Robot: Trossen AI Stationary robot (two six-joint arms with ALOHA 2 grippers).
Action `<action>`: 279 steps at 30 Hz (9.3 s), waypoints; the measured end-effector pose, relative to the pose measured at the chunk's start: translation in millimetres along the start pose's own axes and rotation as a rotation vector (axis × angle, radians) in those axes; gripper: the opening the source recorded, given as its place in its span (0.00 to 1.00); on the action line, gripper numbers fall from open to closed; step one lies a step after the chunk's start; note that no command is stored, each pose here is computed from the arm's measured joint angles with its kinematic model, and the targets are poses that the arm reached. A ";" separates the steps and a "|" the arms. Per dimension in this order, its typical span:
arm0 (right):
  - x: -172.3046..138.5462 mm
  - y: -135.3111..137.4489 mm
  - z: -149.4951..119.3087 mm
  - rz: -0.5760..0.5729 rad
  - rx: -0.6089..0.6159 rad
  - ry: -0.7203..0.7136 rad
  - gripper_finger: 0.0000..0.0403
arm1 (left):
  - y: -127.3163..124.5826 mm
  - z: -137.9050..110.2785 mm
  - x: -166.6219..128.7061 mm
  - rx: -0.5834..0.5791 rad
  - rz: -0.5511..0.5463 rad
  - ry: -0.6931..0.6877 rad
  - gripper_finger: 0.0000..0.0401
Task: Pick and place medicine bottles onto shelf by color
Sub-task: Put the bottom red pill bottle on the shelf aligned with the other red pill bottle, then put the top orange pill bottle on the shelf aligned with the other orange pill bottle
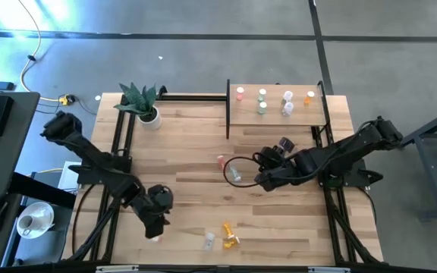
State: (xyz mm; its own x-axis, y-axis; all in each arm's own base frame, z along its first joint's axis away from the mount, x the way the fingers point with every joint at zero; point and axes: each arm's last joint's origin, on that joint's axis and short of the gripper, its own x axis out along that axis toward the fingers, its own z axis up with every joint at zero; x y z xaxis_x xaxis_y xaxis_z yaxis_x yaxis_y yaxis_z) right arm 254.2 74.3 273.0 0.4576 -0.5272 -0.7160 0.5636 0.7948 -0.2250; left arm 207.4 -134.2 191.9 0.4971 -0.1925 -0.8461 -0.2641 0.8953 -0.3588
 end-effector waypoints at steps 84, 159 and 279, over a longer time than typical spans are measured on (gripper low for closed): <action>0.8 1.0 0.7 -0.006 0.031 -0.012 0.43 | -89.4 -51.5 13.1 0.366 0.184 0.130 0.49; -7.4 8.8 -5.7 0.058 0.156 0.015 0.43 | 124.8 251.1 -206.6 0.425 0.634 -0.428 0.27; -13.9 14.9 -11.3 0.084 0.120 0.007 0.43 | 198.3 328.2 -156.8 0.173 0.387 -0.179 0.37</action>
State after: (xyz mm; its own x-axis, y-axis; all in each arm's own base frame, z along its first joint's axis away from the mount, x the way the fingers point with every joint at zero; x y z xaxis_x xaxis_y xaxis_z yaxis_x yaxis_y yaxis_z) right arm 248.5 96.8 272.2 0.5021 -0.4577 -0.7338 0.6016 0.7944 -0.0838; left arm 348.4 205.5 382.8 0.5277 0.2279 -0.8183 -0.3240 0.9445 0.0540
